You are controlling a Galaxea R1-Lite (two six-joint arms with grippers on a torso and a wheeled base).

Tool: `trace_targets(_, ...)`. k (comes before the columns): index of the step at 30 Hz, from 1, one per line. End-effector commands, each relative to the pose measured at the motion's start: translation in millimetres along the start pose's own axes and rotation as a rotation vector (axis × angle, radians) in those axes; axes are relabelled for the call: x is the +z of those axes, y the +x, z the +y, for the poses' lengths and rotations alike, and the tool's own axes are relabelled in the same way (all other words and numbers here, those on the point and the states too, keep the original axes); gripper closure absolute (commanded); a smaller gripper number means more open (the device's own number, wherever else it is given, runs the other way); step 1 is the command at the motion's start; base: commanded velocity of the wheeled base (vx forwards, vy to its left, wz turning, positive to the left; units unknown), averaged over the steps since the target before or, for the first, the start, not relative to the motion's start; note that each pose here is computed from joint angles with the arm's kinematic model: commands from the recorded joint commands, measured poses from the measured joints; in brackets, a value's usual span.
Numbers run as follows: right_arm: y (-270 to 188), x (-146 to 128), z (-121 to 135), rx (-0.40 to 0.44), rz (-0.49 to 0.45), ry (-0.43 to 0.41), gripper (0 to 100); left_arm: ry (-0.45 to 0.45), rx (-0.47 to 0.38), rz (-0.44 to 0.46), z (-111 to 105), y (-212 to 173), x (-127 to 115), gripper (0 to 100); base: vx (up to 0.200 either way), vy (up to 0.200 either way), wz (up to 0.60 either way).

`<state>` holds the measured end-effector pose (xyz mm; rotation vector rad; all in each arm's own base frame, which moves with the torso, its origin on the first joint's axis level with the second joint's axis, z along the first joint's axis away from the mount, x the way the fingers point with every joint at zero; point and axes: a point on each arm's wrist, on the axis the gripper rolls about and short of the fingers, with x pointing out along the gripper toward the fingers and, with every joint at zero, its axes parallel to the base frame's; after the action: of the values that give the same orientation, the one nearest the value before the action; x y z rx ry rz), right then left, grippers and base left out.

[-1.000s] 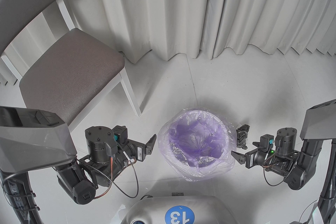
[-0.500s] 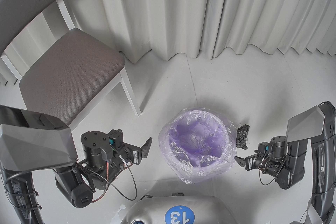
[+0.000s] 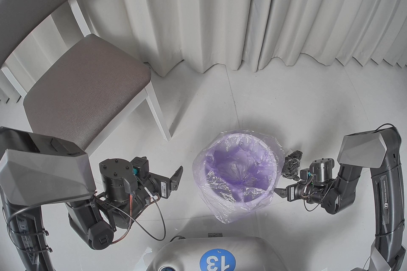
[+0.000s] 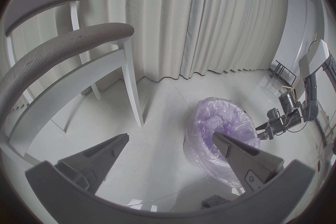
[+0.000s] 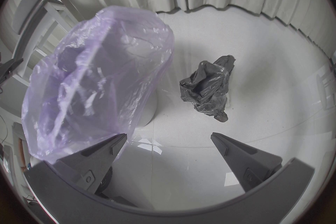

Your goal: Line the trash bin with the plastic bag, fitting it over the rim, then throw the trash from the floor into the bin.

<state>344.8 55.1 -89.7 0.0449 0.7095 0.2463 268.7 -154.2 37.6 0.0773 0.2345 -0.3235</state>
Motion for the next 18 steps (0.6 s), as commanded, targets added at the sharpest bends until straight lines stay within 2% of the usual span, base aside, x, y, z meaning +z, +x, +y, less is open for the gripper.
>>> trace_targets(1, 21, 34, 0, 0.011, 0.002, -0.001, 0, -0.003, 0.013, -0.011, 3, 5, 2, 0, 0.000, 0.000, 0.00)
trace_targets(6, 26, 42, -3, 0.004, 0.066, 0.008, 0, 0.001, 0.036, -0.024, 9, 5, 6, 0, 0.000, 0.000, 0.00)
trace_targets(10, -9, 41, 0, 0.020, 0.055, 0.011, 0, -0.004, 0.045, -0.040, 13, -1, 13, 0, 0.000, 0.000, 0.00)
trace_targets(13, -49, 43, 4, 0.058, -0.002, 0.005, 0, -0.007, 0.046, -0.049, 14, -2, 16, 0, 0.000, 0.000, 0.00)
trace_targets(14, -71, 43, 8, 0.063, -0.046, -0.003, 0, -0.005, 0.040, -0.049, 12, -1, 16, 0, 0.000, 0.000, 0.00)
trace_targets(18, -111, 42, 14, 0.065, -0.158, -0.033, 0, 0.005, 0.004, -0.036, 0, 3, 10, 0, 0.000, 0.000, 0.00)
